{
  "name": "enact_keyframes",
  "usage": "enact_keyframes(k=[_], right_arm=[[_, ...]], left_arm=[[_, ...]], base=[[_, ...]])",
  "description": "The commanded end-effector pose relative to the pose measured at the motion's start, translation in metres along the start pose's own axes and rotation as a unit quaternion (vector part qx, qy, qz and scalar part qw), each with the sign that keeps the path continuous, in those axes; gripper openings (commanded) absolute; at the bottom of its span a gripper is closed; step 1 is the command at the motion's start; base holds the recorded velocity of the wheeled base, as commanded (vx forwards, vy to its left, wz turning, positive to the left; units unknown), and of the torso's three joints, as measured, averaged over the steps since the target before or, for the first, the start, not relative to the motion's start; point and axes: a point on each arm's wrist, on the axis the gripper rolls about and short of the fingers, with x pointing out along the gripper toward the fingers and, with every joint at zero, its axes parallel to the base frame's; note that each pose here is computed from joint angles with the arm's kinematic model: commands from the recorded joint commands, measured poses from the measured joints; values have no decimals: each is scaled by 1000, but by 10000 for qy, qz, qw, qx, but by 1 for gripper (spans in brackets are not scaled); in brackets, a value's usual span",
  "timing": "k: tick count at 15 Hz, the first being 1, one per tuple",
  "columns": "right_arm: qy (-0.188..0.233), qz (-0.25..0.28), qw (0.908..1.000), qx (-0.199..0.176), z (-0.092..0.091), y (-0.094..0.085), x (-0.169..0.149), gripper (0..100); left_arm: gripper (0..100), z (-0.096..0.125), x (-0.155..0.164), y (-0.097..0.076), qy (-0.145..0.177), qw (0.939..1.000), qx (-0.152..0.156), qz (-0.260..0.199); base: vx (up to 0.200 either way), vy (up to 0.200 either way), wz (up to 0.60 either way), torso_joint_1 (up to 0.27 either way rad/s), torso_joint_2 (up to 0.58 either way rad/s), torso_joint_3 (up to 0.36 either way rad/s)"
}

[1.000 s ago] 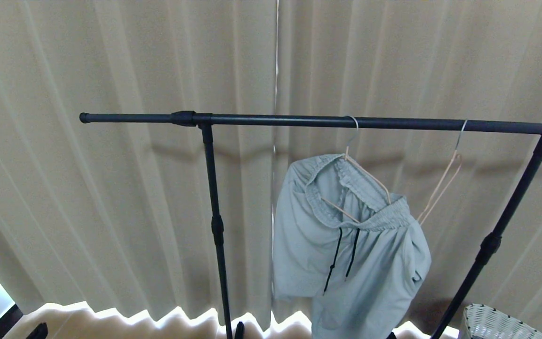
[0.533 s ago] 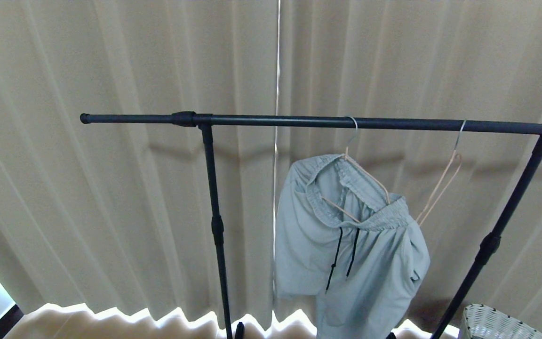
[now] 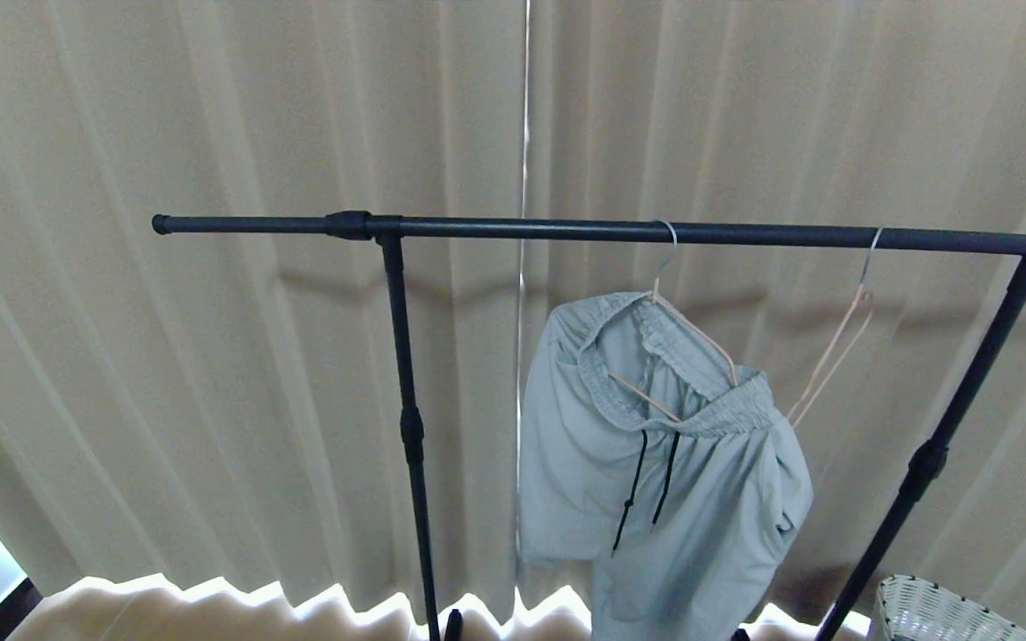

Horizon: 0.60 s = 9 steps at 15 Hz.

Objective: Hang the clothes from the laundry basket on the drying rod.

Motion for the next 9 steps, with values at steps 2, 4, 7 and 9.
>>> enact_keyframes(k=[2, 4, 7, 9], right_arm=[[-40, -72, 10000, -39, -7, 0, 3, 100], [-119, 286, 9995, -17, -6, 2, 3, 100], [-122, 303, 9994, 121, -6, 2, 3, 100], [-122, 303, 9994, 129, -6, 2, 3, 100]], left_arm=[[100, 0, 0, 0, 12, 10000, -15, 24], [100, 0, 0, 0, 17, 10000, -8, 0], [100, 0, 0, 0, 17, 10000, 8, 0], [100, 0, 0, 0, 17, 10000, 8, 0]], base=[[0, 0, 0, 0, 0, 0], [0, 0, 0, 0, 0, 0], [-200, 0, 0, 12, 4, 2], [-200, 0, 0, -7, -2, 5]])
